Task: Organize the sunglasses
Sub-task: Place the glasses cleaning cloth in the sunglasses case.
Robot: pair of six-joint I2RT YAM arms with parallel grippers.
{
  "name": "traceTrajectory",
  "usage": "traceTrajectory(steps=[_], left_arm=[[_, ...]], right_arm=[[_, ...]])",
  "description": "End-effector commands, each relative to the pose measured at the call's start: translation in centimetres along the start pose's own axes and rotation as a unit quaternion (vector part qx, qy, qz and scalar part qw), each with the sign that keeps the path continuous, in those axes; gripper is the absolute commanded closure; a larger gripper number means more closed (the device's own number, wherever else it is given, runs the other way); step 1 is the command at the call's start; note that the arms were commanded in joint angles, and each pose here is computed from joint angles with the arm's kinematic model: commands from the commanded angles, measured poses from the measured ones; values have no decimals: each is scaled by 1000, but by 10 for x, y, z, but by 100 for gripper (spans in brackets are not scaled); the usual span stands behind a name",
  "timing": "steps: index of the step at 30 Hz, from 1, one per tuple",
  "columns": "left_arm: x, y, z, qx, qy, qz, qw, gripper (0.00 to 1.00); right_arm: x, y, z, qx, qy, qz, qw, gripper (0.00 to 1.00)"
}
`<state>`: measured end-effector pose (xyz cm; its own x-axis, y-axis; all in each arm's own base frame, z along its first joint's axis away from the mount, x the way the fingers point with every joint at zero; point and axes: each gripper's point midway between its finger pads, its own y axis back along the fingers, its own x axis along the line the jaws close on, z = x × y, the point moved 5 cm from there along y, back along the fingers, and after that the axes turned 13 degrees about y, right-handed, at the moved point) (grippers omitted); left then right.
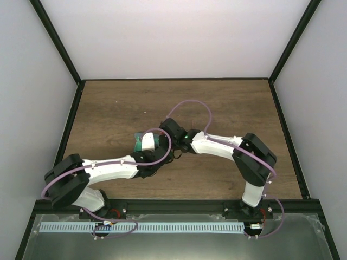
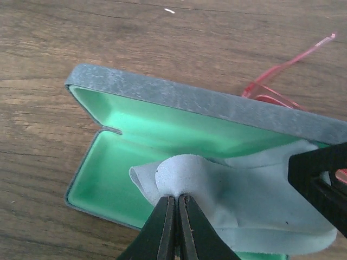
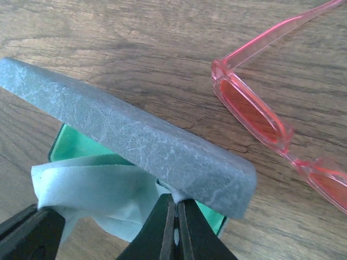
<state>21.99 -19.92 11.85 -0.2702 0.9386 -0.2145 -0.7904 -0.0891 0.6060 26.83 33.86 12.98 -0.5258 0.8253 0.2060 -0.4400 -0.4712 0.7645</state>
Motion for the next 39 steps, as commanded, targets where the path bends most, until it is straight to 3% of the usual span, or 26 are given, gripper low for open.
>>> traceTrajectory(steps=[1, 14, 39], left_arm=[[7, -7, 11, -27, 18, 34, 999, 96], [35, -22, 18, -22, 38, 55, 998, 96], [22, -40, -1, 16, 20, 35, 999, 96]], right_arm=[[9, -12, 5, 6, 15, 8, 1000, 99], [12, -31, -1, 21, 11, 17, 1000, 99], [1, -34, -27, 50, 1, -1, 999, 99]])
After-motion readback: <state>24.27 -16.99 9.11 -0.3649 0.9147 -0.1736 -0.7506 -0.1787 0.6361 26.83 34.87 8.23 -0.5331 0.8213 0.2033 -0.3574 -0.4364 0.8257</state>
